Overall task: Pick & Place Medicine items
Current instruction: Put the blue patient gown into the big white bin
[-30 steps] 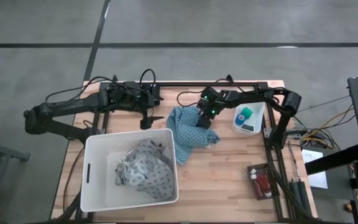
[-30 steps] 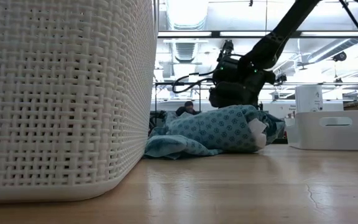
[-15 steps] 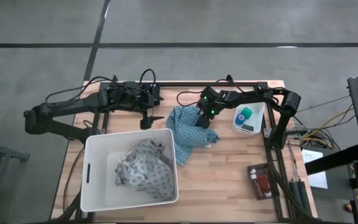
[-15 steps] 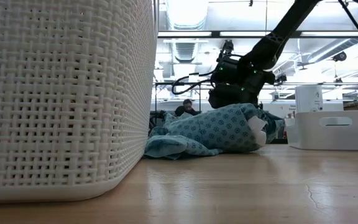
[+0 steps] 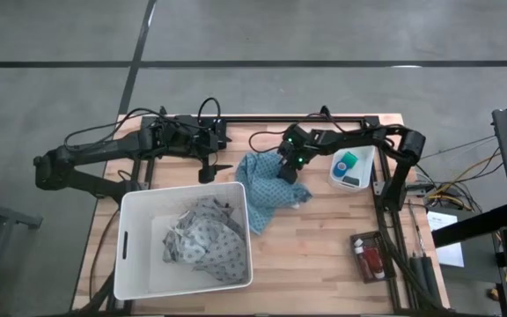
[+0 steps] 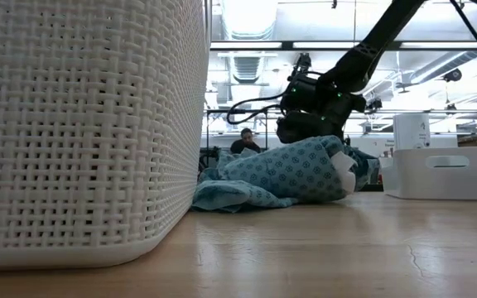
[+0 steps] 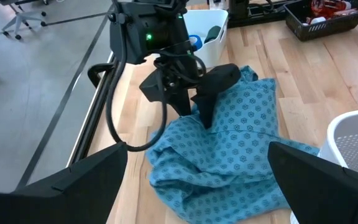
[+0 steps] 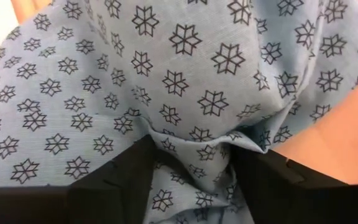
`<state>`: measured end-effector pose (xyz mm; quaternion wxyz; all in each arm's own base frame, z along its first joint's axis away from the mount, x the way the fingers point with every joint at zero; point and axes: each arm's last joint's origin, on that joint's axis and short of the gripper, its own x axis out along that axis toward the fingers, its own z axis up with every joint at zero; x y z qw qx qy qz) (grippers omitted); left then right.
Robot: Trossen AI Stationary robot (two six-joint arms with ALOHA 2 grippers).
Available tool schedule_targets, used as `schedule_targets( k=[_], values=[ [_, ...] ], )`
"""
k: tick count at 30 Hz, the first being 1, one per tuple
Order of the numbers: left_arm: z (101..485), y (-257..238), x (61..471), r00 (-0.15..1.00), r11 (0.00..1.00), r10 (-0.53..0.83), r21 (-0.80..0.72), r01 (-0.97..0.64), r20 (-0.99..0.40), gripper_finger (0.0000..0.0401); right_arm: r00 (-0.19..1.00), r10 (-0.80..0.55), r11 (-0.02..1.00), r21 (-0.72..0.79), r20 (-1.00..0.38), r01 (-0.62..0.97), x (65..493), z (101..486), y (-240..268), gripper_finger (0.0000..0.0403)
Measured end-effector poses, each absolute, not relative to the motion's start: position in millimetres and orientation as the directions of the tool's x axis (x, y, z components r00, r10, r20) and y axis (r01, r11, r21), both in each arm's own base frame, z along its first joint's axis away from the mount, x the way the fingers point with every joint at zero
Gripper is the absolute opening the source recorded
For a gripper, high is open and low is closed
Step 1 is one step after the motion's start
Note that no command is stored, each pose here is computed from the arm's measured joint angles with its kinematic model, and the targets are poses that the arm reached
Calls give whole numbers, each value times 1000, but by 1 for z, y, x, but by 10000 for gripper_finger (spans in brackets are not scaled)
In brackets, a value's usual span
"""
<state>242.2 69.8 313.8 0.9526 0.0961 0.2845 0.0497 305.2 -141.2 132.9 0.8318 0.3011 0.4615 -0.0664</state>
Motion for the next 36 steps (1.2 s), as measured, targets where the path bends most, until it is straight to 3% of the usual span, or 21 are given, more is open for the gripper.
schedule_targets(
  k=[9,19,30,36],
  values=[
    [314,70,242,833,977,149,211,-40,-532,393,567,181,826,437,-803,356,310,133,-133,141],
    [314,70,242,833,977,149,211,-40,-532,393,574,179,829,437,-799,350,311,134,-133,19],
    [314,70,242,833,977,150,211,-40,-532,393,609,154,837,430,-778,338,310,148,-132,14],
    [314,70,242,833,977,149,211,-40,-532,393,645,-3,860,327,-764,391,304,181,-128,13]
  ],
)
